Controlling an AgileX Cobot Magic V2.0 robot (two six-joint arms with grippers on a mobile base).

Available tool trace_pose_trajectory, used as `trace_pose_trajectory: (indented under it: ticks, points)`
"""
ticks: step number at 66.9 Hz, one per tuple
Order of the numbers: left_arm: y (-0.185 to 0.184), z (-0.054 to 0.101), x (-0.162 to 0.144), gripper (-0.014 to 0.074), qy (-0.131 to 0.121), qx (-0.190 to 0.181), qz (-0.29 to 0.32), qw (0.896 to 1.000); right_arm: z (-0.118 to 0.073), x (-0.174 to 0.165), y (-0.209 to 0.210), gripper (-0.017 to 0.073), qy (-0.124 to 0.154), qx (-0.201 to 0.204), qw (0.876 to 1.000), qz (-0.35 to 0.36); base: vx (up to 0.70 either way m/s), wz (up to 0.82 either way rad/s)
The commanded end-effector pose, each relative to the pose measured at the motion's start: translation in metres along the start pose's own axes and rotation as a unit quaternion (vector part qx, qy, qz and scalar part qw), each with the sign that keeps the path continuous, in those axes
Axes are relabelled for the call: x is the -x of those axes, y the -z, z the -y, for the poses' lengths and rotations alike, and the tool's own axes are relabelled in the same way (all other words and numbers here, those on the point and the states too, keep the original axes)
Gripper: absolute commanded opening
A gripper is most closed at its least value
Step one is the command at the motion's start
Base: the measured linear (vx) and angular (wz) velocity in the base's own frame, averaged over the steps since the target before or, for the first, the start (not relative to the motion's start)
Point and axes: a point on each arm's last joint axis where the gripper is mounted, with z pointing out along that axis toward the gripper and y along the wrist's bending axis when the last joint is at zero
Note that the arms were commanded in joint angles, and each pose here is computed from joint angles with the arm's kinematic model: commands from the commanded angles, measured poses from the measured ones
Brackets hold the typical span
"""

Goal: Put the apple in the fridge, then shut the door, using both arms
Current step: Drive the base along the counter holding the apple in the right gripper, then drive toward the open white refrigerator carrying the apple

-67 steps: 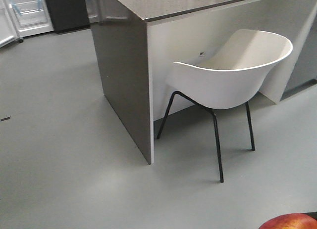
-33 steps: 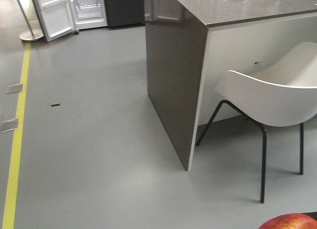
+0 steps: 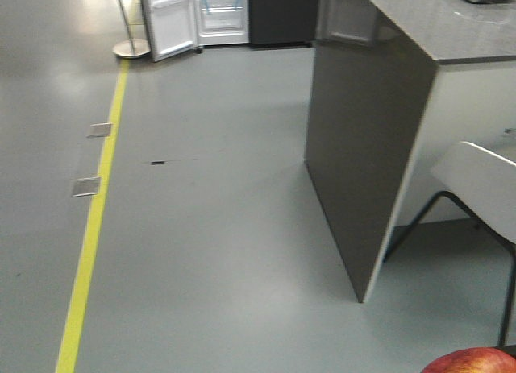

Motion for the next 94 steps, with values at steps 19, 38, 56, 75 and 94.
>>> trace_pose_trajectory:
  ticks: [19, 38, 56, 75, 94]
  points:
    - [0.0024, 0.002, 0.0134, -0.0006, 0.005, -0.01, 0.054, 0.998, 0.0, 0.0112, 0.0047, 0.0158, 0.001, -0.003, 0.999, 0.039, 0.11, 0.45]
    - [0.0024, 0.002, 0.0134, -0.0006, 0.005, -0.01, 0.054, 0.998, 0.0, 0.0112, 0.0047, 0.0158, 0.001, -0.003, 0.999, 0.039, 0.12, 0.4]
    - [0.0024, 0.002, 0.0134, -0.0006, 0.005, -0.01, 0.054, 0.998, 0.0, 0.0112, 0.0047, 0.0158, 0.001, -0.003, 0.999, 0.039, 0.11, 0.26]
    - [0.0024, 0.002, 0.0134, -0.0006, 0.005, -0.01, 0.054, 0.998, 0.0, 0.0112, 0.0047, 0.0158, 0.001, -0.003, 0.999, 0.039, 0.13, 0.14]
    - [0.0024, 0.002, 0.0134, -0.0006, 0.005, -0.01, 0.054, 0.998, 0.0, 0.0112, 0.0047, 0.0158, 0.001, -0.003, 0.999, 0.039, 0.18, 0.08]
